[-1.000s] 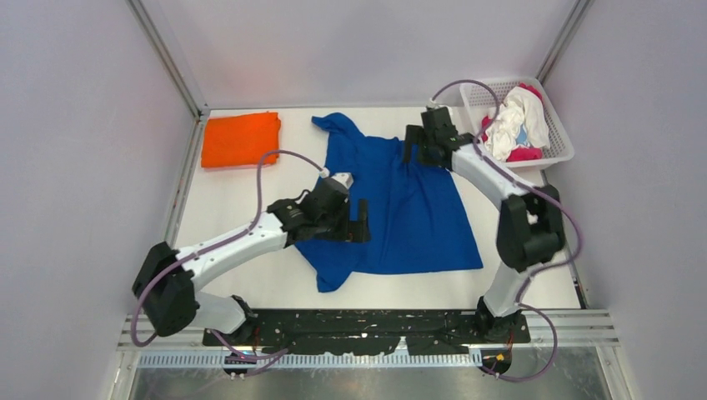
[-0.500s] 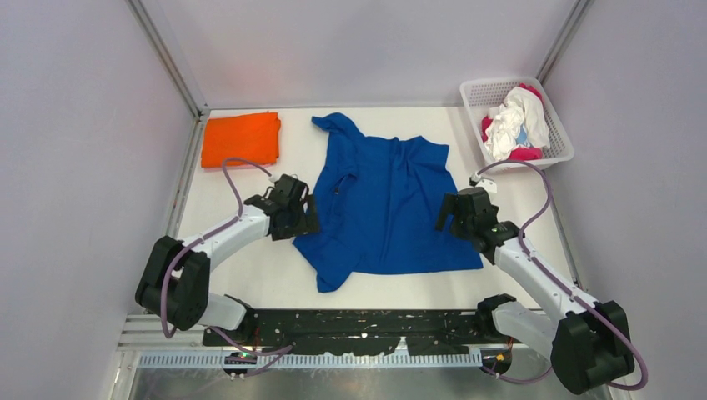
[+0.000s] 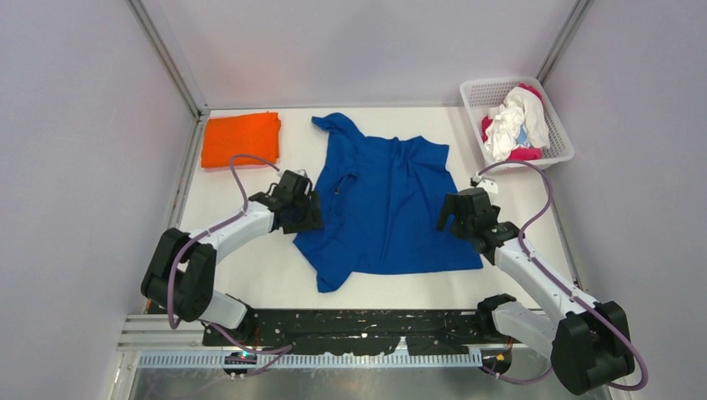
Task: Fold and stack the t-shirts
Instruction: Flatten out the tshirt
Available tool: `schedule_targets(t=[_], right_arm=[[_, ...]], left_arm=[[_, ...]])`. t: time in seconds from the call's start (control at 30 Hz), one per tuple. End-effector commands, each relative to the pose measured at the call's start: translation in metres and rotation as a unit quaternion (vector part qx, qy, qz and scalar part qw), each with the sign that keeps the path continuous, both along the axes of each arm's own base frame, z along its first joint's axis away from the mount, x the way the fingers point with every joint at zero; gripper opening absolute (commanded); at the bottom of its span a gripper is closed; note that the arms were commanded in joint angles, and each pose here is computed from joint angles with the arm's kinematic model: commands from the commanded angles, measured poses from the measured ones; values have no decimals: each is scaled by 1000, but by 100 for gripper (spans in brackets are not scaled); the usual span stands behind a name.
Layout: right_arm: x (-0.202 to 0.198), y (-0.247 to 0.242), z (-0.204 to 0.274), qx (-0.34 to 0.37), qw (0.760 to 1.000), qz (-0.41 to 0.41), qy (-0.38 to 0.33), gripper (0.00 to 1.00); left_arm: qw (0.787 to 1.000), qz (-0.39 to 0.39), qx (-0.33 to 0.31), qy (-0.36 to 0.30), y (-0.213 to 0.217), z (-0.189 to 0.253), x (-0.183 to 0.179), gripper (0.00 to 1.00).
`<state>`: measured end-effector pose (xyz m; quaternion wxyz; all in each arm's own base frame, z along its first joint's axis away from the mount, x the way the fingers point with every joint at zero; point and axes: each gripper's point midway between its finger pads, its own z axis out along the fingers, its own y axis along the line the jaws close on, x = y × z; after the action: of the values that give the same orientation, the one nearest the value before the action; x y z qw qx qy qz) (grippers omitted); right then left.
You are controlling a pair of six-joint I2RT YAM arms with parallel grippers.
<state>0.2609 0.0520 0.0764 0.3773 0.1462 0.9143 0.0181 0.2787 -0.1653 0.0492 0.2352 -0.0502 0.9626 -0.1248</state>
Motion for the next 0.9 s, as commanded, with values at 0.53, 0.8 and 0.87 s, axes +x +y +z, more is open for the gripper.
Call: schedule_targets(t=[0.53,0.8,0.87], right_arm=[[3,-6,2,-13,1000,-10,-10,95],[2,-8,1,-15,1000,-12,-10,95],[2,-8,1,-17,1000,-12,-7,95]], left_arm=[[997,-22,70,-19,5,7,-24,32],[996,-26,76,-33,6,17,-25,2],[996,-28,78,-39,7,21,-25,0]])
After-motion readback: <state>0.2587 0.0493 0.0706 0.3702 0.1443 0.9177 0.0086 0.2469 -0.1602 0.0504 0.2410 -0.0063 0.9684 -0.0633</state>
